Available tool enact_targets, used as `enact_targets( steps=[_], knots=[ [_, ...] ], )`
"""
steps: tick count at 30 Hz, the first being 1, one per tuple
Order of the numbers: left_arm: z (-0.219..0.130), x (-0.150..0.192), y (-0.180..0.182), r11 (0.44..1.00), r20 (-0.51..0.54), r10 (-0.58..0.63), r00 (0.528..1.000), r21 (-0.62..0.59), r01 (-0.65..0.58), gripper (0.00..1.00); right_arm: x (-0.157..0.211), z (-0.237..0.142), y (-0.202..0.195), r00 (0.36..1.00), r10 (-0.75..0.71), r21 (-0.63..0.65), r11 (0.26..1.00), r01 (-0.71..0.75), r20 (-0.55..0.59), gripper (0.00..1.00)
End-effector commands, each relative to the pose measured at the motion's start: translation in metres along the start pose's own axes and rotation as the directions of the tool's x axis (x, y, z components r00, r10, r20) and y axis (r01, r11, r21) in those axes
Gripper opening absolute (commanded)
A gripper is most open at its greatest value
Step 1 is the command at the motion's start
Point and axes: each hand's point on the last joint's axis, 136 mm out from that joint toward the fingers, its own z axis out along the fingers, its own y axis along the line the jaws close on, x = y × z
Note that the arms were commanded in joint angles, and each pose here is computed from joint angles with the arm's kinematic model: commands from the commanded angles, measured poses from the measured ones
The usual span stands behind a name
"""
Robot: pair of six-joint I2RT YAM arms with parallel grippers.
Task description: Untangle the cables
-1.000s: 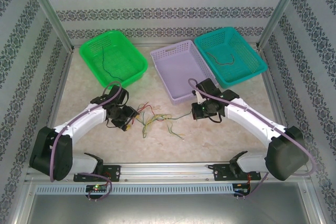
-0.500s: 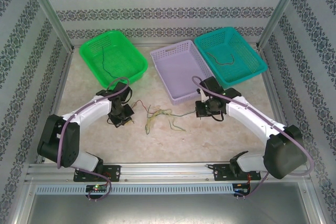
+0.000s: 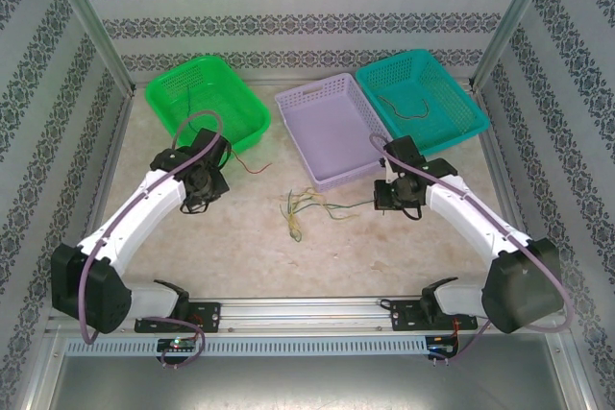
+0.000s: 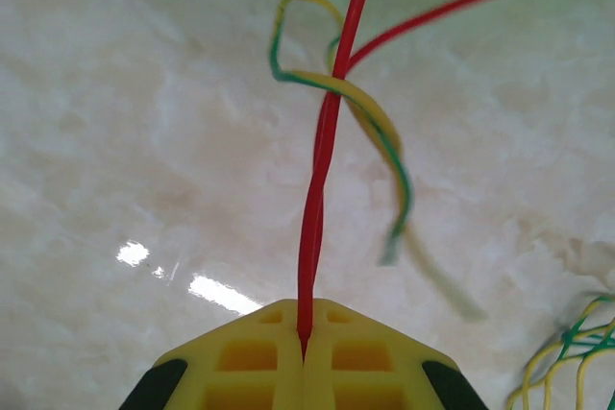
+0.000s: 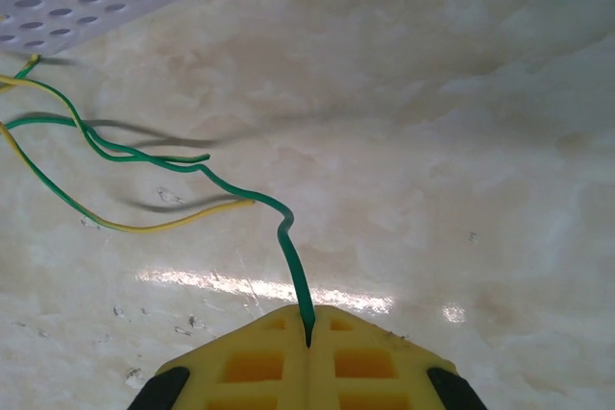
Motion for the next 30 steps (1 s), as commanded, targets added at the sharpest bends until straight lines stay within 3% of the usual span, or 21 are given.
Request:
enact_targets(
  steps=[1, 5, 10, 13, 17, 21, 25, 30],
  knots=[
    [-0.018, -0.007, 0.007, 0.999, 0.037, 0.034, 0.999, -0.009, -0.034, 0.00, 0.006, -0.006, -0.011, 1.000, -0.011, 0.035, 0.999, 0.011, -0.004, 0.00],
    [-0.017, 0.003, -0.018, 0.990, -0.014, 0.038, 0.999, 0.137, -0.036, 0.00, 0.003, -0.013, -0.009, 1.000, 0.009, 0.032, 0.999, -0.009, 0.006, 0.01],
    [-0.013, 0.023, -0.053, 0.940, -0.106, 0.054, 0.993, 0.341, -0.014, 0.00, -0.002, -0.034, -0.004, 0.996, 0.065, 0.007, 0.998, -0.066, 0.056, 0.37],
    [-0.011, 0.034, -0.071, 0.894, -0.149, 0.068, 0.986, 0.448, 0.006, 0.00, -0.008, -0.058, -0.005, 0.985, 0.120, 0.000, 0.993, -0.121, 0.124, 0.46],
    [-0.011, 0.039, -0.085, 0.848, -0.163, 0.056, 0.985, 0.528, 0.039, 0.00, -0.020, -0.092, 0.013, 0.941, 0.260, -0.146, 0.962, -0.232, 0.217, 0.54],
    [-0.010, 0.042, -0.092, 0.821, -0.178, 0.057, 0.982, 0.569, 0.055, 0.00, -0.033, -0.102, 0.055, 0.883, 0.429, -0.395, 0.857, -0.330, 0.193, 0.60],
    [-0.009, 0.046, -0.099, 0.800, -0.192, 0.056, 0.980, 0.596, 0.071, 0.00, -0.061, -0.100, 0.113, 0.818, 0.562, -0.604, 0.695, -0.389, 0.120, 0.65],
    [-0.011, 0.048, -0.109, 0.775, -0.201, 0.050, 0.978, 0.626, 0.089, 0.00, -0.093, -0.092, 0.177, 0.774, 0.631, -0.726, 0.556, -0.405, 0.052, 0.76]
  ],
)
